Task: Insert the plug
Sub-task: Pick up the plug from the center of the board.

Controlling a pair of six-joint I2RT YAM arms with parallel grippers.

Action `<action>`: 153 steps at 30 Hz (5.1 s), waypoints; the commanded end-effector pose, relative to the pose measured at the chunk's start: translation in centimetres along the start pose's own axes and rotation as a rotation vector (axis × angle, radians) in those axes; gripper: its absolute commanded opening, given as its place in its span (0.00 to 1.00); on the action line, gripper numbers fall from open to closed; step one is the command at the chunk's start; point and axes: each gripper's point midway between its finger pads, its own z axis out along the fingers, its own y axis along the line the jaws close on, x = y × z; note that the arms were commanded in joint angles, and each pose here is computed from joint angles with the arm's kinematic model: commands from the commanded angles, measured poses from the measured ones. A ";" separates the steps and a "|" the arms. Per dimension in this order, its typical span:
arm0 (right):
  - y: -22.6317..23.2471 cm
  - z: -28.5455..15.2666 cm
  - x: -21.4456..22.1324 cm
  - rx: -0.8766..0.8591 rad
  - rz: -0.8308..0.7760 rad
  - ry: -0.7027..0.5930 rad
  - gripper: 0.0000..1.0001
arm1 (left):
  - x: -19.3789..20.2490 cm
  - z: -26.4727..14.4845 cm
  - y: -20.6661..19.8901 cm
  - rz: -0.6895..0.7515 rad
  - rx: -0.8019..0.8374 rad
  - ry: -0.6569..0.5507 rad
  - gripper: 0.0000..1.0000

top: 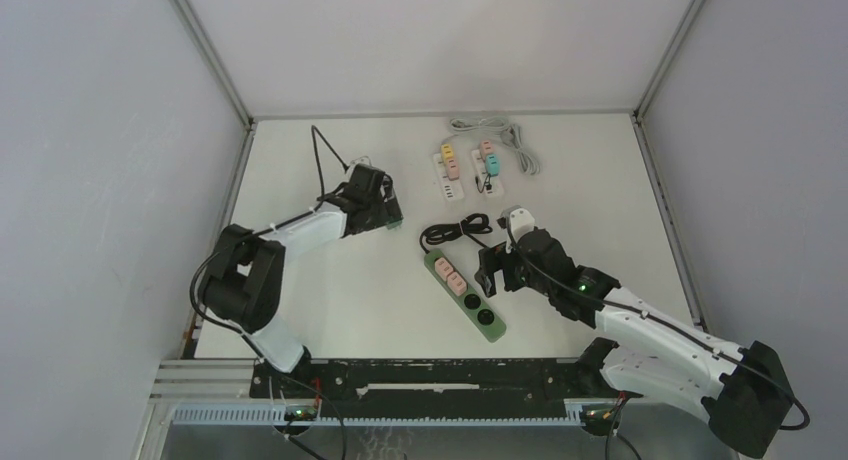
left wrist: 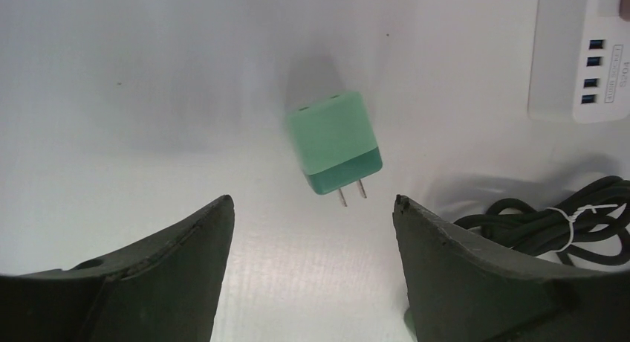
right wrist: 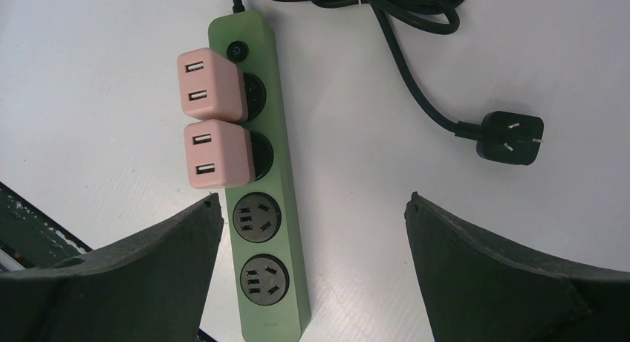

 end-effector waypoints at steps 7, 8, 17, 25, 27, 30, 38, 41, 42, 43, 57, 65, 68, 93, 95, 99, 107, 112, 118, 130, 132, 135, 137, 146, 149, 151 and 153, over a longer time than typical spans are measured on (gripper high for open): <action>0.0 0.1 -0.4 0.007 -0.007 -0.017 0.98 | -1.5 2.0 -2.6 -0.085 -0.058 -0.071 0.86; 0.0 0.2 -0.4 0.006 -0.007 -0.017 0.98 | -1.3 2.3 -2.7 -0.080 -0.068 -0.071 0.86; 0.2 0.2 -0.3 -0.003 -0.010 -0.015 0.98 | 0.0 4.1 -2.5 0.002 -0.141 -0.024 0.81; 0.6 0.1 -0.3 -0.022 -0.010 -0.011 0.98 | 0.1 3.9 -1.4 0.059 -0.182 -0.038 0.72; 0.8 0.0 -0.2 -0.031 -0.014 -0.010 0.98 | 0.0 3.9 -1.1 0.059 -0.189 -0.040 0.71; 1.1 0.0 -0.3 -0.039 -0.017 -0.013 0.98 | 0.1 4.1 -0.9 0.059 -0.195 -0.039 0.68; 1.6 -0.2 -0.3 -0.048 -0.029 -0.008 0.97 | 0.5 4.0 -0.1 0.074 -0.173 -0.032 0.62; 1.9 -0.1 -0.3 -0.053 -0.033 -0.002 0.97 | 0.5 4.2 -0.1 0.078 -0.160 -0.023 0.60; 1.9 -0.1 -0.3 -0.054 -0.035 -0.002 0.97 | 0.5 4.2 -0.2 0.079 -0.155 -0.022 0.56; 2.0 -0.2 -0.3 -0.056 -0.037 0.000 0.97 | 0.6 4.3 -0.2 0.081 -0.148 -0.019 0.53; 3.5 -1.1 -1.2 -0.071 -0.016 0.008 0.97 | 0.2 1.0 -0.9 0.164 0.016 -0.086 0.36; 5.0 -2.4 -2.3 -0.089 0.047 0.015 0.97 | 0.1 -3.5 -3.0 0.238 0.216 -0.175 0.34; 5.2 -3.1 -2.6 -0.088 0.071 0.030 0.97 | 0.1 -5.7 -4.2 0.274 0.296 -0.239 0.34; 9.5 -8.1 -10.4 -0.353 0.211 0.126 0.95 | 3.8 -21.5 -11.5 0.815 0.866 -0.694 0.32; 9.8 -8.1 -11.0 -0.368 0.215 0.141 0.95 | 4.2 -22.3 -12.0 0.843 0.907 -0.719 0.32; 10.4 -8.0 -12.4 -0.393 0.211 0.152 0.94 | 4.9 -23.5 -12.8 0.890 0.963 -0.770 0.32; 11.8 -6.2 -13.5 -0.452 0.199 0.201 0.92 | 6.1 -25.4 -14.4 0.929 1.070 -0.816 0.32; 12.4 -5.0 -13.2 -0.482 0.206 0.243 0.85 | 6.8 -25.7 -14.8 0.948 1.108 -0.816 0.32; 13.2 -4.9 -13.2 -0.539 0.206 0.261 0.74 | 7.5 -25.5 -15.0 0.966 1.129 -0.802 0.31; 13.4 -4.9 -12.4 -0.566 0.200 0.303 0.42 | 7.7 -25.4 -15.1 0.967 1.137 -0.803 0.30; 13.2 -4.9 -12.1 -0.555 0.188 0.308 0.30 | 7.7 -25.1 -15.1 0.967 1.128 -0.796 0.31; 12.8 -5.2 -11.8 -0.540 0.164 0.301 0.10 | 7.4 -24.2 -14.9 0.946 1.085 -0.780 0.33; 12.4 -5.4 -11.4 -0.528 0.148 0.298 0.00 | 7.2 -23.6 -14.6 0.925 1.047 -0.770 0.38; 10.6 -6.6 -10.2 -0.453 0.056 0.249 0.00 | 5.4 -21.3 -12.4 0.728 0.871 -0.730 0.67; 9.7 -6.9 -9.7 -0.412 0.034 0.230 0.00 | 4.2 -20.5 -10.6 0.600 0.767 -0.726 0.76; 9.2 -7.0 -9.4 -0.390 0.016 0.215 0.00 | 3.6 -20.3 -9.4 0.523 0.716 -0.729 0.83; 8.6 -6.7 -8.3 -0.365 -0.001 0.223 0.00 | 3.0 -20.0 -8.1 0.436 0.663 -0.727 0.93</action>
